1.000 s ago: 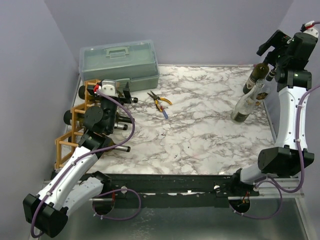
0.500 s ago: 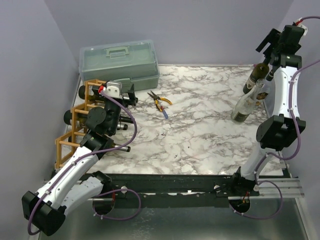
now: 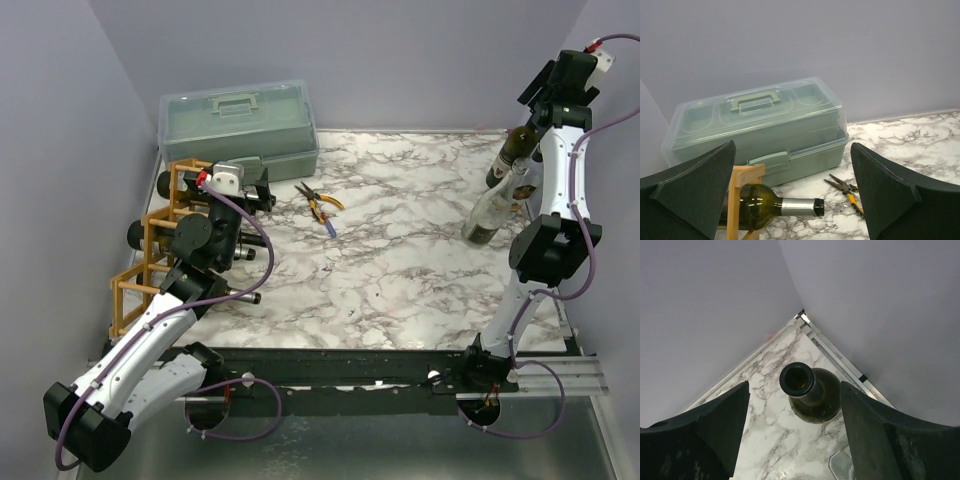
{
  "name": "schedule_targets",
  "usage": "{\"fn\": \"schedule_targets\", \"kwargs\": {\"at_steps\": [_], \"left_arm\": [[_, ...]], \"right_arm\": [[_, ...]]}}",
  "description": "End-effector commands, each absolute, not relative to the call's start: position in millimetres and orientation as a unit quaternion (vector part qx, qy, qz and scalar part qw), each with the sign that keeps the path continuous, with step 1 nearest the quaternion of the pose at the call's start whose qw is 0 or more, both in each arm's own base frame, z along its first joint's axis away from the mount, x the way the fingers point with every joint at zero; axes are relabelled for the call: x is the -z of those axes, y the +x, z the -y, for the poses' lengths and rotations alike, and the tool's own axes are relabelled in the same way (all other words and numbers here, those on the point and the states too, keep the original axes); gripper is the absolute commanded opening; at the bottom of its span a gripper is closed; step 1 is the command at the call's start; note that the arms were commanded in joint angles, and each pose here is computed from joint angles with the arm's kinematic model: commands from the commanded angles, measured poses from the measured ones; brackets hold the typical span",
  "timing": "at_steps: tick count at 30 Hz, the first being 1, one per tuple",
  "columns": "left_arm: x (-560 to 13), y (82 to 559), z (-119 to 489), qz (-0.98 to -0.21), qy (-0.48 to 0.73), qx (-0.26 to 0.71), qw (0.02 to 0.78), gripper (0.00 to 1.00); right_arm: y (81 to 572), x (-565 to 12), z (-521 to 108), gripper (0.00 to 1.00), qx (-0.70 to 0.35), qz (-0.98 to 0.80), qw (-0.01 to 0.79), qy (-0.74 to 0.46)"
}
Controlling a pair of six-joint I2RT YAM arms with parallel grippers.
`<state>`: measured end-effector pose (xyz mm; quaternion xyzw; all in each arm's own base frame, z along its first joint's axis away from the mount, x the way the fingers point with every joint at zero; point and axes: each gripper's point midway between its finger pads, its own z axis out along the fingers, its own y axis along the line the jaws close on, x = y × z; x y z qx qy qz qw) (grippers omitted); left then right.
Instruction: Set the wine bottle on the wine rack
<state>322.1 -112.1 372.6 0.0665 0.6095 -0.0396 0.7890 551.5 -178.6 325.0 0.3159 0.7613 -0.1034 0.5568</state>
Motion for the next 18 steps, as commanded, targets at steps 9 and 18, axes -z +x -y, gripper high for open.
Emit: {"fn": "schedule_targets", "kwargs": {"at_steps": [9, 18], "left_arm": [[-373.8, 322.3, 118.2, -0.607, 0.072, 0.047, 0.79, 0.99], [-375.6, 320.7, 119.0, -0.605, 0.073, 0.052, 0.792, 0.98]], "right_arm": [[576.0, -298.3, 203.5, 0.73, 0.15, -0.752, 0.556, 0.321], [589.7, -277.1, 206.2, 0.67, 0.152, -0.761, 0.548, 0.313]]}}
